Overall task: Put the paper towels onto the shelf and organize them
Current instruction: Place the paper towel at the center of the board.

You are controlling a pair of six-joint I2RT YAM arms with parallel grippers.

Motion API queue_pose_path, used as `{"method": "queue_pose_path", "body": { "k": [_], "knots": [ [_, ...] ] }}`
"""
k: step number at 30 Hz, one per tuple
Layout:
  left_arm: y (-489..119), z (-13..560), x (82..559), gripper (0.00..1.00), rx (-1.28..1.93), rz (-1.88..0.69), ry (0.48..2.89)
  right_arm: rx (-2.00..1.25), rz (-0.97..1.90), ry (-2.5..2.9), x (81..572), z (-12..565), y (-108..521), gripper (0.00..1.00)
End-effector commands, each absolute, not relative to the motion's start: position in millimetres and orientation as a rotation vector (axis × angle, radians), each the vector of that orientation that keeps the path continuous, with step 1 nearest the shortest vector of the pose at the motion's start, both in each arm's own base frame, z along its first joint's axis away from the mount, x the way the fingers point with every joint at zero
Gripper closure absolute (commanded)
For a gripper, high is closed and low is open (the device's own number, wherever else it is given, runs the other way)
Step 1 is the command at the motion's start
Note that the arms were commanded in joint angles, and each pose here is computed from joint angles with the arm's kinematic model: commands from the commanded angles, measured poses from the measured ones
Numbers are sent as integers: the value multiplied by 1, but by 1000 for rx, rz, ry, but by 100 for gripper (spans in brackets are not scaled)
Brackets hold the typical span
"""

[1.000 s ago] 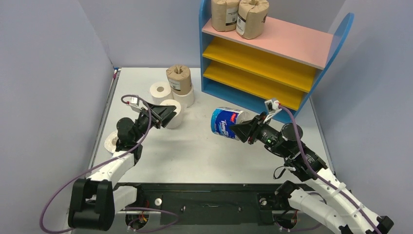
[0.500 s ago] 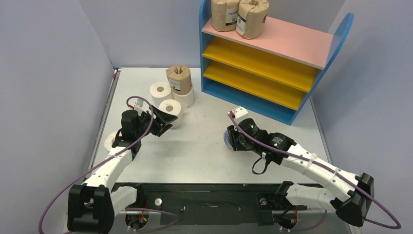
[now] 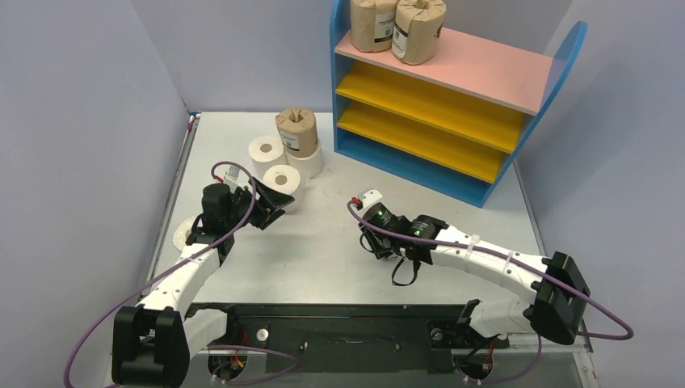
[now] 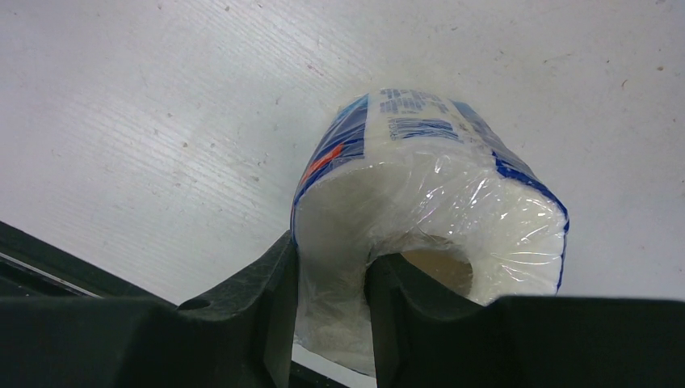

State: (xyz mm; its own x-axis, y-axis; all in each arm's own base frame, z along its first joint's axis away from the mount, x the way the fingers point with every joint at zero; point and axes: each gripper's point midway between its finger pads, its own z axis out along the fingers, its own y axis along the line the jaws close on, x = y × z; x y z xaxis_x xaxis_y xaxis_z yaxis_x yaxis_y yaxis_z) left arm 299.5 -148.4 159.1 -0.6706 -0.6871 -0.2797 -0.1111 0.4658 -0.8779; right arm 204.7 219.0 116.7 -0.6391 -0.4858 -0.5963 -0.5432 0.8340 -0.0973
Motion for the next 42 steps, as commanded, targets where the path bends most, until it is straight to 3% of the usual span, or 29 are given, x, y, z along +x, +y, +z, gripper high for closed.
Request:
{"method": "queue_pose_path", "body": {
  "k": [1,8,16,18,20,22,25,30,38,42],
  "knots": [
    [-150,165,301,37,-587,-1161,2081,-727,94,2348,218,127,230,72],
    [-160,162,297,37,-523,-1113,2127,-737,85,2374,218,122,235,63],
    [-153,152,293,32,-554,-1010,2175,-719,111,2361,217,141,235,37],
    [-152,151,292,29,-565,-1002,2181,-703,128,2349,216,151,235,33],
    [-149,151,294,16,-596,-990,2181,-656,141,2311,219,168,231,28],
    [-145,150,295,0,-647,-996,2181,-570,125,2253,227,186,223,26],
    [-143,148,298,3,-700,-1087,2154,-340,36,2148,243,200,194,25],
    [-159,156,294,4,-627,-1257,2118,48,310,2162,262,186,167,19],
    [-169,188,272,4,-285,-856,2158,126,560,2230,258,153,178,20],
    [-167,184,264,4,-263,-823,2159,126,556,2284,255,137,182,21]
  ]
}}
